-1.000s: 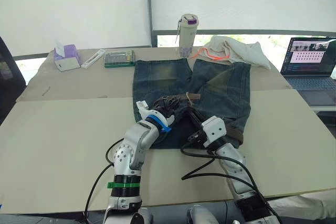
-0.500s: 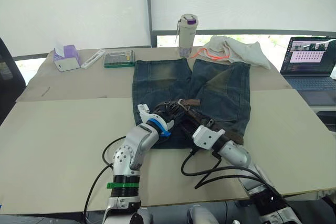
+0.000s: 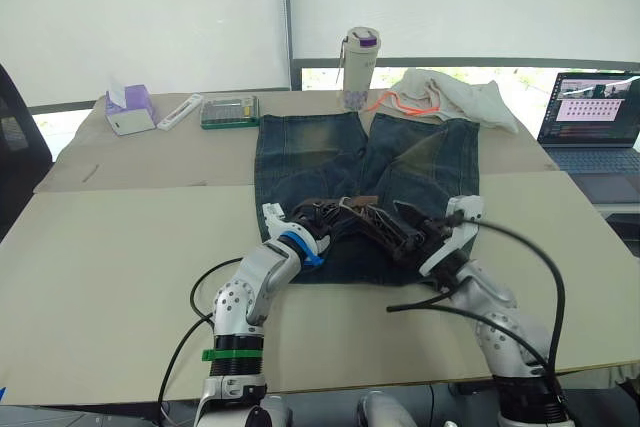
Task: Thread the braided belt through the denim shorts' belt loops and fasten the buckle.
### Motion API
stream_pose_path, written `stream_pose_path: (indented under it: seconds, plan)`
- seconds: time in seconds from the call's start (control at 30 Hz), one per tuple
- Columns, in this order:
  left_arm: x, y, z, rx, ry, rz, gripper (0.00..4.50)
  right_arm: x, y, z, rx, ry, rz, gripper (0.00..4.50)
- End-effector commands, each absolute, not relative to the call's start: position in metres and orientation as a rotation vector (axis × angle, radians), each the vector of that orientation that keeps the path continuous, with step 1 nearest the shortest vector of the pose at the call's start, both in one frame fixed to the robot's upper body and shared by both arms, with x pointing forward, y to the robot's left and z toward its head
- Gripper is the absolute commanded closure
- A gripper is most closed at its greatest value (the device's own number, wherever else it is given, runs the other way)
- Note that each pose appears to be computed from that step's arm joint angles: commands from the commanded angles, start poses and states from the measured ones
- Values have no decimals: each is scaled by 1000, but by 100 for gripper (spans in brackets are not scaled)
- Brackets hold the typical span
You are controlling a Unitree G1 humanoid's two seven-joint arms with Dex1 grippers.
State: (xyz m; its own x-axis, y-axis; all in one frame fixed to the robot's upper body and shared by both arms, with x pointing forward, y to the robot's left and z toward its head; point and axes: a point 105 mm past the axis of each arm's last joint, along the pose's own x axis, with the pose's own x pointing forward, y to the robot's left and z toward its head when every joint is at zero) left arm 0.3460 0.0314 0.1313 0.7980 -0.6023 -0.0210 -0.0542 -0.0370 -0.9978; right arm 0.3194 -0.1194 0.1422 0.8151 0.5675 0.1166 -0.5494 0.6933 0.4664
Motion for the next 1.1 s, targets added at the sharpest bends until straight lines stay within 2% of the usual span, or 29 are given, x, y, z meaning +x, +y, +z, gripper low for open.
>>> stream_pose_path:
  seconds: [0.03, 0.13, 0.17, 0.3, 0.57, 0.8, 0.83, 0.97, 1.1]
  plan:
    - [346, 32, 134, -1555, 523, -494, 450, 319, -104, 157, 731, 157, 653, 13]
    - [347, 32, 134, -1548, 518, -497, 450, 327, -105, 163, 826, 179, 603, 13]
    - [346, 32, 134, -1546, 517, -498, 450, 329, -106, 166, 858, 175, 589, 35]
    - [345, 32, 134, -1537, 512, -501, 450, 332, -107, 172, 886, 191, 585, 164]
    - [345, 32, 133, -1528, 505, -505, 450, 329, -107, 164, 870, 252, 564, 445]
    - [341, 31, 135, -1488, 496, -542, 450, 332, -112, 163, 880, 256, 529, 448]
    - [340, 31, 135, -1462, 498, -553, 381, 332, -113, 162, 883, 258, 523, 450]
    - [334, 31, 135, -1345, 505, -596, 249, 332, -117, 160, 887, 262, 506, 450]
    - [318, 40, 151, -1100, 453, -729, 116, 331, -124, 162, 886, 259, 492, 450]
